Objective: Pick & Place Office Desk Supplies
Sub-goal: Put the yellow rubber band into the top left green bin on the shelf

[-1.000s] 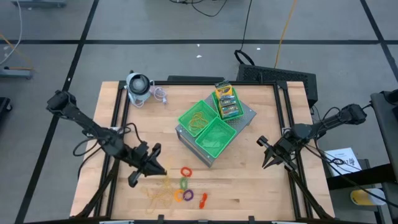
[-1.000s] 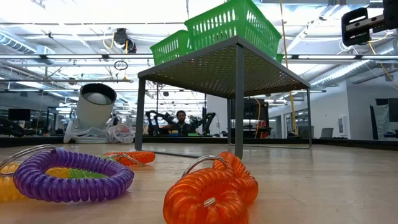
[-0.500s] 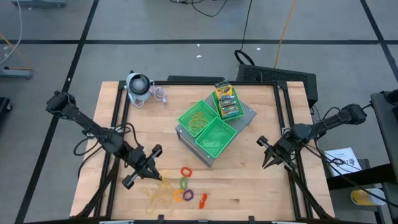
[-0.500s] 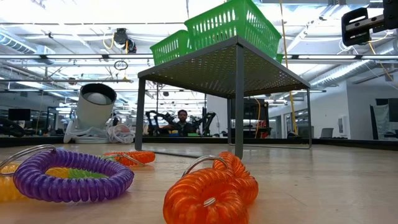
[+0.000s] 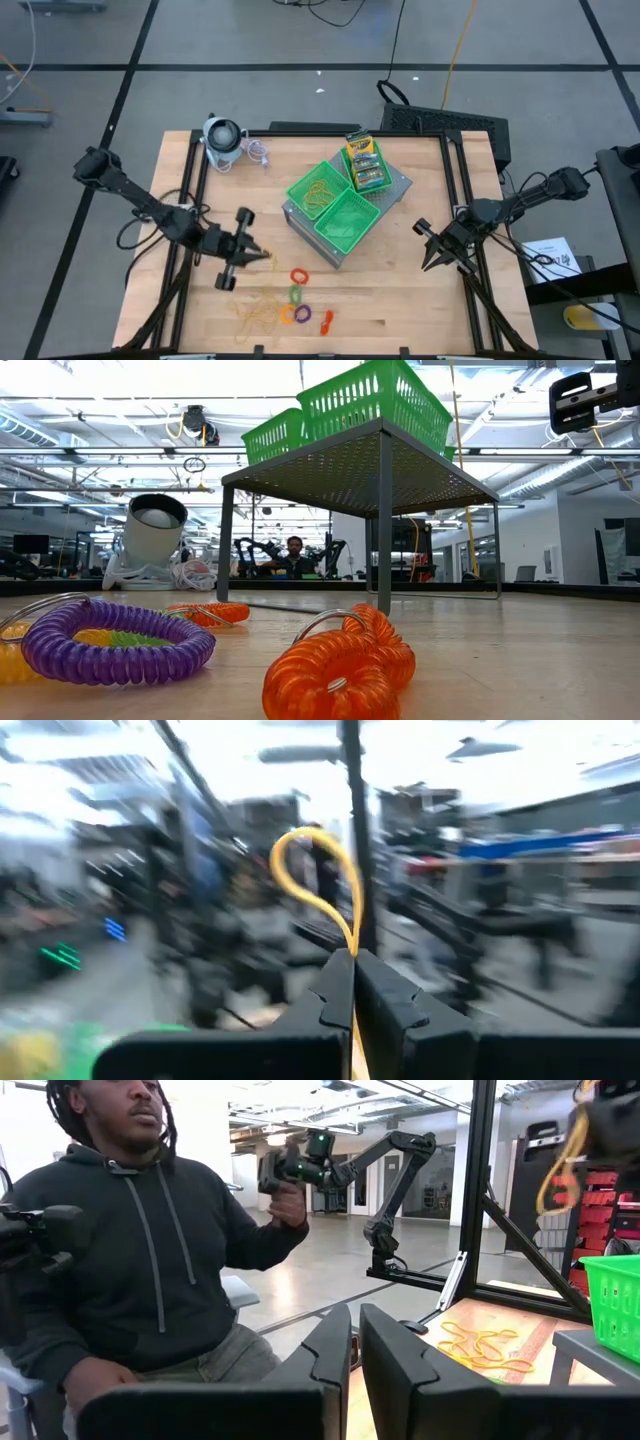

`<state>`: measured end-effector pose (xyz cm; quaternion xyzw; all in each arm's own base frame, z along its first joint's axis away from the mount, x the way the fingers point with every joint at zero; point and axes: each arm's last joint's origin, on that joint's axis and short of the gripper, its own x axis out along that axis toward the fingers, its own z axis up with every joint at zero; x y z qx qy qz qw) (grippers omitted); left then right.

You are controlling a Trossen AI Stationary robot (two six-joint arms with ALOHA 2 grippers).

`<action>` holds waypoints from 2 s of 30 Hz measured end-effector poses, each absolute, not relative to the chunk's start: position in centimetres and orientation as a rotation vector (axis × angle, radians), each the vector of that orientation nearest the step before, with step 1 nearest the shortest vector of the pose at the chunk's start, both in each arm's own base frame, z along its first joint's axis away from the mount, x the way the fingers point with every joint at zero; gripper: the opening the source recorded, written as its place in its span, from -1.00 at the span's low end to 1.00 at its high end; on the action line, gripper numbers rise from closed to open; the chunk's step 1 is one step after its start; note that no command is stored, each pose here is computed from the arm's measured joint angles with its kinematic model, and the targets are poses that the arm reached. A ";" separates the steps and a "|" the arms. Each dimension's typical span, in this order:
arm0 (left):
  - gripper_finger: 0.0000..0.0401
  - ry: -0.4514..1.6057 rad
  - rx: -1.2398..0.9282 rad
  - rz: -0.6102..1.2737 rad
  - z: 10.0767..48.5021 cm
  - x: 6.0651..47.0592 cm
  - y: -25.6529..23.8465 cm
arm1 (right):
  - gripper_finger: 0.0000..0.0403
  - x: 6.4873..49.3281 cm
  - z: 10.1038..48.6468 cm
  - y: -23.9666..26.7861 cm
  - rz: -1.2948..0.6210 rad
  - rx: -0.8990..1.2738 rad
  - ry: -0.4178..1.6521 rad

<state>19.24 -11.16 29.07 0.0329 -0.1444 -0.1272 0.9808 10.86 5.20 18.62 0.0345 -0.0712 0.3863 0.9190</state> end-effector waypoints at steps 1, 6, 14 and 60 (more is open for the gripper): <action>-0.97 -0.318 0.091 -0.220 29.3 19.3 -10.8 | -0.90 10.9 18.6 5.2 0.794 0.071 -0.146; -0.96 -0.420 0.123 -0.091 30.3 19.9 -8.7 | -0.90 10.9 18.6 5.2 0.794 0.071 -0.146; -0.96 -0.404 0.058 0.096 32.7 22.5 -4.6 | -0.90 10.9 18.6 5.2 0.794 0.071 -0.146; -0.53 0.168 -0.178 0.469 26.7 30.4 -0.2 | -0.90 10.9 18.6 5.2 0.794 0.071 -0.146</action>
